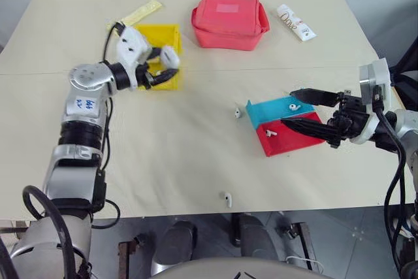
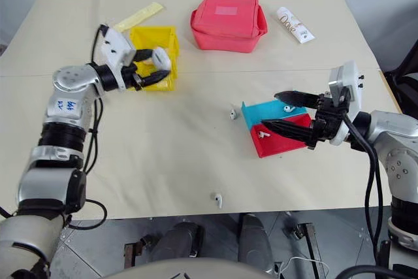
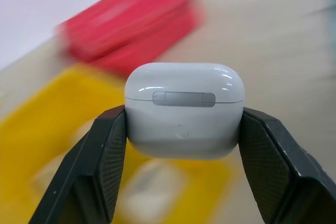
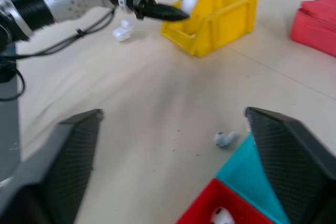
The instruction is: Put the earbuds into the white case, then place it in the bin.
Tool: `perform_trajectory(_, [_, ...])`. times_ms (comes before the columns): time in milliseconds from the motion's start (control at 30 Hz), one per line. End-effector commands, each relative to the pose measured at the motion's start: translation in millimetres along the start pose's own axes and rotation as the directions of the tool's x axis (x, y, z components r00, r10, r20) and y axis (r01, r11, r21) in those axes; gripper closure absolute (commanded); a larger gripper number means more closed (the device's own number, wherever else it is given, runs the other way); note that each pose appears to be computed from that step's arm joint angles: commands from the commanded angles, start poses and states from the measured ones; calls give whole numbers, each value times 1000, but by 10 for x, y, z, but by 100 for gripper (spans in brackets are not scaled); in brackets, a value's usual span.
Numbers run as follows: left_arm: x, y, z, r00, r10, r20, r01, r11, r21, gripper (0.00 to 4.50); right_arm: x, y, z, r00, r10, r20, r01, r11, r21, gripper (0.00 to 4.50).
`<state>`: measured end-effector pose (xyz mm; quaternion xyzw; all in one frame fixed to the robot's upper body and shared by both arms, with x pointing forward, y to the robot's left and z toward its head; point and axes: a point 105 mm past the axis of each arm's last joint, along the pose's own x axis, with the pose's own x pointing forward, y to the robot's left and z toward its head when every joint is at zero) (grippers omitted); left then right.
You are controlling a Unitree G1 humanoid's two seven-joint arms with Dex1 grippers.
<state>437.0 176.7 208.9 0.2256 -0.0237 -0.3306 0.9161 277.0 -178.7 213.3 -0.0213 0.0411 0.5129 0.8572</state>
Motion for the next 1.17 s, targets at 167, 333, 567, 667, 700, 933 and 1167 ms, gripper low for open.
perform_trajectory(167, [87, 290, 28, 984, 158, -77, -154, 986, 57, 136, -14, 120, 84, 999, -29, 35, 31, 998, -59, 2])
perform_trajectory(333, [109, 203, 126, 997, 70, -22, -68, 996, 61, 2, -46, 152, 86, 999, -32, 35, 34, 998, -59, 0])
perform_trajectory(567, [-381, 178, 487, 954, -88, 287, 77, 996, 47, 2, -71, 70, 156, 1000, -1, 22, 2, 997, -77, 0])
perform_trajectory(667, [-664, 20, 468, 908, -193, 372, 197, 980, 27, 2, -119, 11, 141, 1000, 19, -6, -20, 997, -70, 0])
perform_trajectory(700, [-737, -22, 424, 908, -200, 367, 197, 979, 47, 2, -141, 2, 133, 999, 30, -16, -31, 997, -65, 0])
perform_trajectory(933, [-1366, -350, -77, 939, -256, 228, 274, 961, -48, 2, -474, -78, -106, 978, 84, -193, -83, 996, 10, 0])
perform_trajectory(1167, [-1568, -470, -314, 956, -241, 166, 262, 958, -117, 2, -767, -244, -286, 963, 23, -267, -9, 999, 54, 0])
